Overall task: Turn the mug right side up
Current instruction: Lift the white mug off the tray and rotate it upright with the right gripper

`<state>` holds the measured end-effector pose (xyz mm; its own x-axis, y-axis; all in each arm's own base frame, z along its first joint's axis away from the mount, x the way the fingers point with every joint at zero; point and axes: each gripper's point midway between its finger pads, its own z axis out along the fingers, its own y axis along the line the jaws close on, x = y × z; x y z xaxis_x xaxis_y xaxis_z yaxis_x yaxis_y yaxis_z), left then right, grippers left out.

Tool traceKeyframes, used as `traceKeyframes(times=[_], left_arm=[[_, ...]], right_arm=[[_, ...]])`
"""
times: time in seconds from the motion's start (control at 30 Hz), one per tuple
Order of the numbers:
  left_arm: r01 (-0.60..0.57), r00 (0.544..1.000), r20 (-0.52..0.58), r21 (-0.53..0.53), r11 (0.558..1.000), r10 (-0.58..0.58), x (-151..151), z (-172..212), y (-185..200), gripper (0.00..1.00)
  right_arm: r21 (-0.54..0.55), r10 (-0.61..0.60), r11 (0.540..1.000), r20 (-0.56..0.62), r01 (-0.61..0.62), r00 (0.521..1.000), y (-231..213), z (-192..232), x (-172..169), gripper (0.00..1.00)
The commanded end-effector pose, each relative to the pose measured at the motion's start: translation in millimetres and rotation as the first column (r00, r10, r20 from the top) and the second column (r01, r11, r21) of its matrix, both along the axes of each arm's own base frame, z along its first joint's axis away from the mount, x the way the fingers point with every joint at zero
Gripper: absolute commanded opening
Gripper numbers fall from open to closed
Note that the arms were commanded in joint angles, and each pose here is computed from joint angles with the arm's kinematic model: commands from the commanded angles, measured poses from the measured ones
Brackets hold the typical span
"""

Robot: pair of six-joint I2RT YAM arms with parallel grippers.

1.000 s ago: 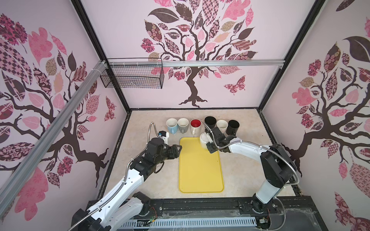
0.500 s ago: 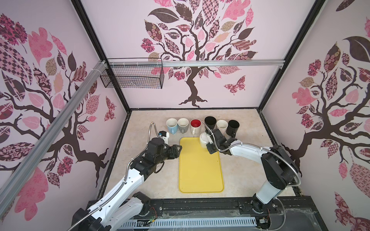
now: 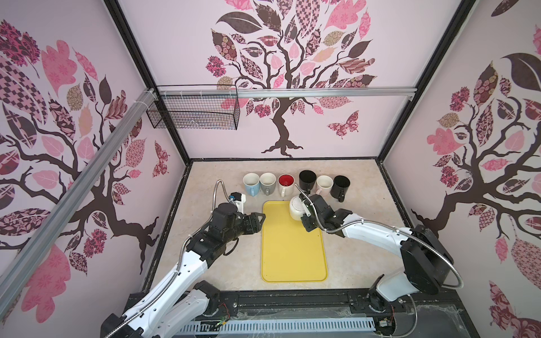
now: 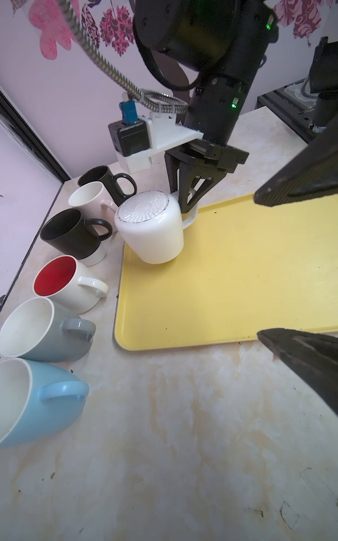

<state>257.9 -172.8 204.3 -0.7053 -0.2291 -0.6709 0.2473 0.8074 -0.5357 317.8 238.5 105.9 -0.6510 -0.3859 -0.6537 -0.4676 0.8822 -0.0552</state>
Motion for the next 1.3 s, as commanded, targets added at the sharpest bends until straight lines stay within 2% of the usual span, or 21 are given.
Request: traceKeyframes(times=[0.0, 0.17, 0.43, 0.53, 0.63, 0.73, 0.83, 0.93, 1.0, 1.1, 1.2, 1.27], left_arm=[[-0.016, 1.0, 0.004, -0.002, 1.0, 0.016, -5, 0, 6, 0.69], [-0.034, 0.999, 0.024, -0.009, 0.999, 0.034, -7, 4, 10, 0.69], [-0.003, 0.999, 0.05, -0.103, 0.995, 0.008, -12, 11, 2, 0.69], [0.019, 0.997, 0.079, -0.163, 0.986, -0.006, -16, 21, -2, 0.69], [0.05, 0.992, 0.127, -0.242, 0.969, -0.02, -21, 34, -6, 0.69], [0.103, 0.98, 0.194, -0.362, 0.927, -0.033, -28, 56, -12, 0.69], [0.177, 0.963, 0.263, -0.488, 0.855, -0.05, -36, 81, -19, 0.68], [0.253, 0.943, 0.326, -0.59, 0.766, -0.061, -44, 107, -23, 0.67], [0.3, 0.929, 0.362, -0.623, 0.723, -0.074, -49, 121, -25, 0.66], [0.342, 0.914, 0.399, -0.654, 0.675, -0.076, -54, 137, -25, 0.66], [0.379, 0.894, 0.443, -0.674, 0.634, -0.063, -58, 152, -23, 0.66], [0.392, 0.889, 0.452, -0.676, 0.624, -0.07, -58, 157, -25, 0.66]], right_arm=[[0.151, -0.021, 0.989, 0.177, -0.006, 0.984, 18, 78, 13, 0.0], [0.281, 0.007, 0.957, 0.222, -0.071, 0.975, 28, 114, 3, 0.0], [0.461, 0.018, 0.874, 0.286, -0.154, 0.958, 33, 171, -18, 0.0], [0.535, -0.002, 0.827, 0.313, -0.175, 0.95, 30, 196, -27, 0.0], [0.635, -0.002, 0.737, 0.347, -0.233, 0.938, 29, 227, -43, 0.0], [0.718, 0.019, 0.63, 0.367, -0.296, 0.93, 32, 256, -60, 0.0], [0.778, 0.043, 0.534, 0.367, -0.332, 0.929, 35, 279, -72, 0.0], [0.831, 0.076, 0.411, 0.378, -0.374, 0.923, 39, 299, -86, 0.0], [0.861, 0.099, 0.324, 0.381, -0.391, 0.919, 41, 312, -95, 0.0], [0.887, 0.129, 0.224, 0.384, -0.404, 0.914, 44, 325, -104, 0.0], [0.903, 0.151, 0.156, 0.378, -0.399, 0.914, 46, 332, -108, 0.0], [0.909, 0.16, 0.127, 0.376, -0.397, 0.913, 46, 335, -110, 0.0]])
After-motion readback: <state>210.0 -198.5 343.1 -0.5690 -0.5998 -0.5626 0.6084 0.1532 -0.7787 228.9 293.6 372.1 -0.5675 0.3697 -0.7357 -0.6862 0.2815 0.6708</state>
